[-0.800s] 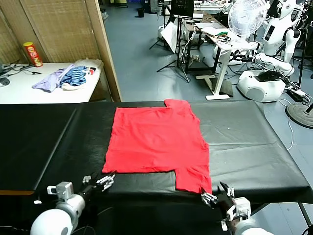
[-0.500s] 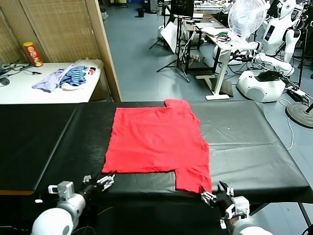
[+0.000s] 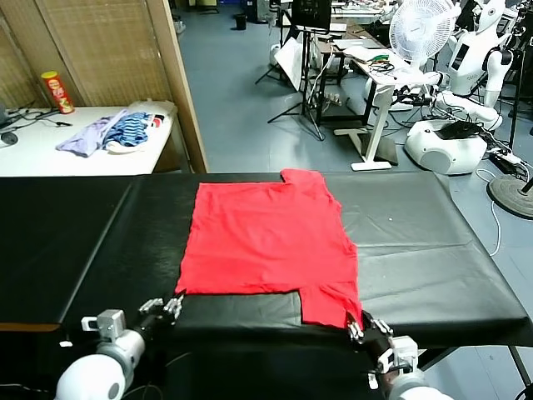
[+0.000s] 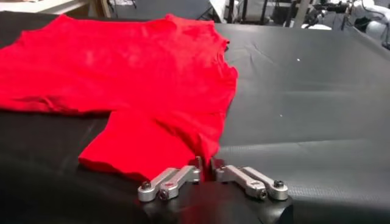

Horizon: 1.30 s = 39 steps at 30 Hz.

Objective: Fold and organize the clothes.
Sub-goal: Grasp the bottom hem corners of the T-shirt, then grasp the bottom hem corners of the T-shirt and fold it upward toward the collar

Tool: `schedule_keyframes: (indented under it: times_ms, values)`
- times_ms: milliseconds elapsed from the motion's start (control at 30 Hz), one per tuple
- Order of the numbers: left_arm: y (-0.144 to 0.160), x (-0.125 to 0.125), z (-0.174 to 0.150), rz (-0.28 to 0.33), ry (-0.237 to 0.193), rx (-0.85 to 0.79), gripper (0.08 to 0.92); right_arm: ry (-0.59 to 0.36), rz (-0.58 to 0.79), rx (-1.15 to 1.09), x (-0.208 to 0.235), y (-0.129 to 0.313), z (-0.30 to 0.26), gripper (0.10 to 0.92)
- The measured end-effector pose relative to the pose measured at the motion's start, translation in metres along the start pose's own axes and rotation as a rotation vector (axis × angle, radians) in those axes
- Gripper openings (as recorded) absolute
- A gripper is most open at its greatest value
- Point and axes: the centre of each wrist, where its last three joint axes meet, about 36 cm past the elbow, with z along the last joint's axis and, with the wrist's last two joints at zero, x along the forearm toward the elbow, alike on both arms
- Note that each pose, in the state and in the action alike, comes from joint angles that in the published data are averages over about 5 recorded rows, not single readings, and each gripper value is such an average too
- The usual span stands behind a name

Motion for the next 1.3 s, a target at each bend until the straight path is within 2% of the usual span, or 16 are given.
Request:
schedule_keyframes:
  times_ms: [167,333,567,700,900,1300]
  values:
    - [-0.002,0.018,-0.005,-0.004,-0.013,-0.011,0.126,-0.054,-0.001,-0.001,0.016,-0.006,-0.011,0.123]
    - [-0.009,0.027,-0.011,0.014,-0.092,-0.005,0.126,-0.154,-0.025,-0.003,0.004,-0.012,-0.017,0.123]
    - [-0.014,0.004,-0.021,0.011,-0.217,-0.003,0.126,-0.286,-0.048,-0.007,-0.052,-0.025,-0.018,0.123]
    - [-0.010,-0.016,-0.027,-0.015,-0.263,-0.021,0.126,-0.343,-0.048,-0.009,-0.084,-0.031,-0.027,0.123]
    - [-0.002,-0.042,-0.029,-0.047,-0.274,-0.066,0.126,-0.374,-0.047,0.009,-0.123,-0.037,-0.040,0.123]
    - [0.006,-0.088,-0.025,-0.085,-0.246,-0.151,0.126,-0.373,-0.051,0.034,-0.184,-0.041,-0.048,0.123]
